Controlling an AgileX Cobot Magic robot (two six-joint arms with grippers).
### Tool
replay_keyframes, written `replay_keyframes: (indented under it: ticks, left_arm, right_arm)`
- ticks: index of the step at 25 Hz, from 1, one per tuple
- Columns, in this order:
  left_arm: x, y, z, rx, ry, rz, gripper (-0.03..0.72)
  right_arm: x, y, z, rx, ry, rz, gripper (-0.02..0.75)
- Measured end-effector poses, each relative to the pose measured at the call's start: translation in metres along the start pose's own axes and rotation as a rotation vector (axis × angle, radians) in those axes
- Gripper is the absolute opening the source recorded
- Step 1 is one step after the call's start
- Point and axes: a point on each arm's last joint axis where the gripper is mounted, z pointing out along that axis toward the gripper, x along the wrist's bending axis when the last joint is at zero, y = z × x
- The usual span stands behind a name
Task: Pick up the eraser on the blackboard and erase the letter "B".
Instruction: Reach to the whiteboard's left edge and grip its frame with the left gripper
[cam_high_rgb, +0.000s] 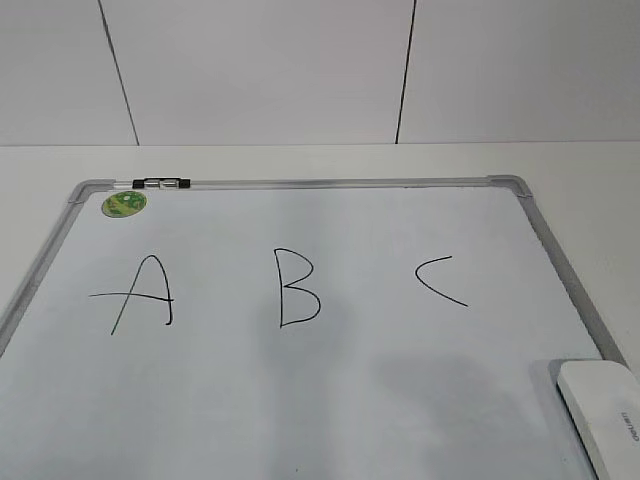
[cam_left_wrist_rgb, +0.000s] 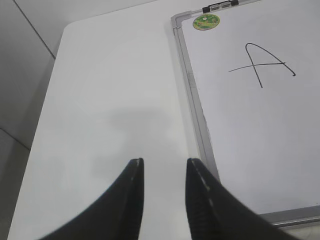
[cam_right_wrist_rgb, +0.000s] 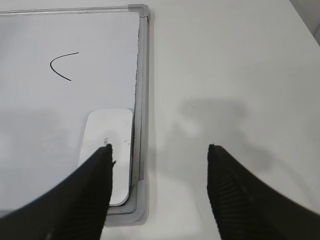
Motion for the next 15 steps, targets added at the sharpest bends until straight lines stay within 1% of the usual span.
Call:
replay_keyframes:
  ticks: [5,9,13,15]
  left_arm:
    - [0.0,0.0,0.0,0.0,-0.001,0.001,0.217]
    - [0.0,0.0,0.0,0.0,-0.001,0.001,0.217]
    - [0.0,0.0,0.0,0.0,-0.001,0.001,0.217]
    - [0.0,0.0,0.0,-0.001,-0.005,-0.001,0.217]
  right_arm:
    - [0.0,0.008,-0.006,-0.017,0.0,0.002,0.471]
    - [0.001,0.025,-0.002,0.068,0.013,0.002,0.471]
    - [0.006,0.038,0.009,0.195,0.05,0.015,0.471]
    - [0.009,0.045,0.013,0.226,0.075,0.026,0.471]
